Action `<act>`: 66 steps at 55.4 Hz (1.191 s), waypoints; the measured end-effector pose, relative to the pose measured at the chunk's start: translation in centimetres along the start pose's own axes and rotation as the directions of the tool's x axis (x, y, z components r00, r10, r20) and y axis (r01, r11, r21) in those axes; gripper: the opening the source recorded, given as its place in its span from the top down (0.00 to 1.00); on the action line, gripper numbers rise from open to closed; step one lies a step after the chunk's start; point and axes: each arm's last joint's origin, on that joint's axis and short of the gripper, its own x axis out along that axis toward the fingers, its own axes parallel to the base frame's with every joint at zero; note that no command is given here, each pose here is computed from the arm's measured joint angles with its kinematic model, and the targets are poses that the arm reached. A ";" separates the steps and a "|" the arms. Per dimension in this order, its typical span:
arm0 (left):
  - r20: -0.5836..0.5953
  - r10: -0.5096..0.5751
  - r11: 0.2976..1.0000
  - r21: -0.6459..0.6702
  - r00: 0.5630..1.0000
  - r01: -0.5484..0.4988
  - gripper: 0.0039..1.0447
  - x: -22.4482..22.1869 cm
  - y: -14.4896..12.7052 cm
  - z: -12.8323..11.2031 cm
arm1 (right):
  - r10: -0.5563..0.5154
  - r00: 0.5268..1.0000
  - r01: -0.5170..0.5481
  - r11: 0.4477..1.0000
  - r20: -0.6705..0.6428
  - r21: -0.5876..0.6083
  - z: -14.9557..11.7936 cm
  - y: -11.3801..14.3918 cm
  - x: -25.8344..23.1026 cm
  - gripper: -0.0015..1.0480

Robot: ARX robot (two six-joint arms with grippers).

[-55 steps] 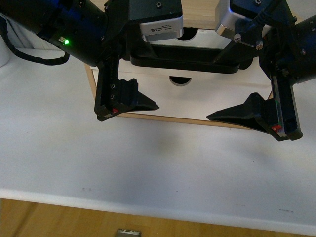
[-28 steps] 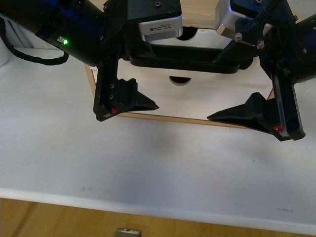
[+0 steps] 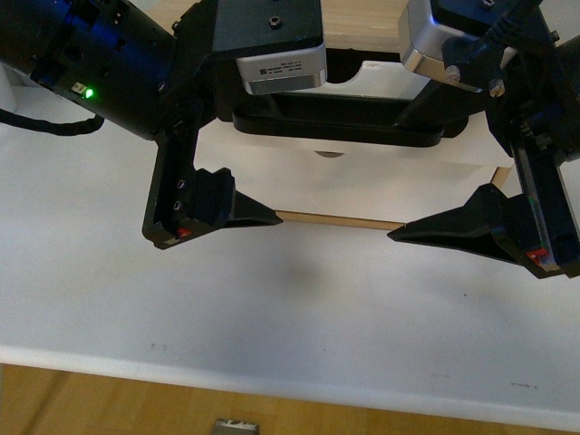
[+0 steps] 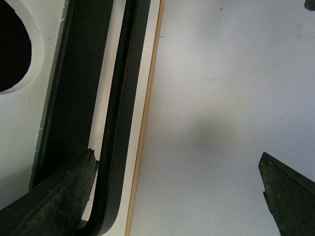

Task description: Pull drawer

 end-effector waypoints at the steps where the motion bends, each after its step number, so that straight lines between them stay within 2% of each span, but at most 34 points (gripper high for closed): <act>1: 0.000 -0.001 1.000 0.000 1.000 0.001 0.05 0.0 -0.1 0.0 | 0.003 1.000 -0.003 1.000 -0.002 -0.001 0.0 0.1 0.0 0.09; 51: 0.001 -0.043 0.999 0.008 0.999 0.043 0.05 -1.7 -3.8 1.0 | 0.091 0.995 -0.093 0.994 -0.028 -0.058 0.7 3.6 -1.4 0.08; 66: 0.008 0.009 1.000 0.004 1.000 -0.009 0.05 -2.1 -3.6 1.2 | 0.066 0.998 -0.066 0.997 -0.001 -0.049 0.9 3.8 -1.6 0.08</act>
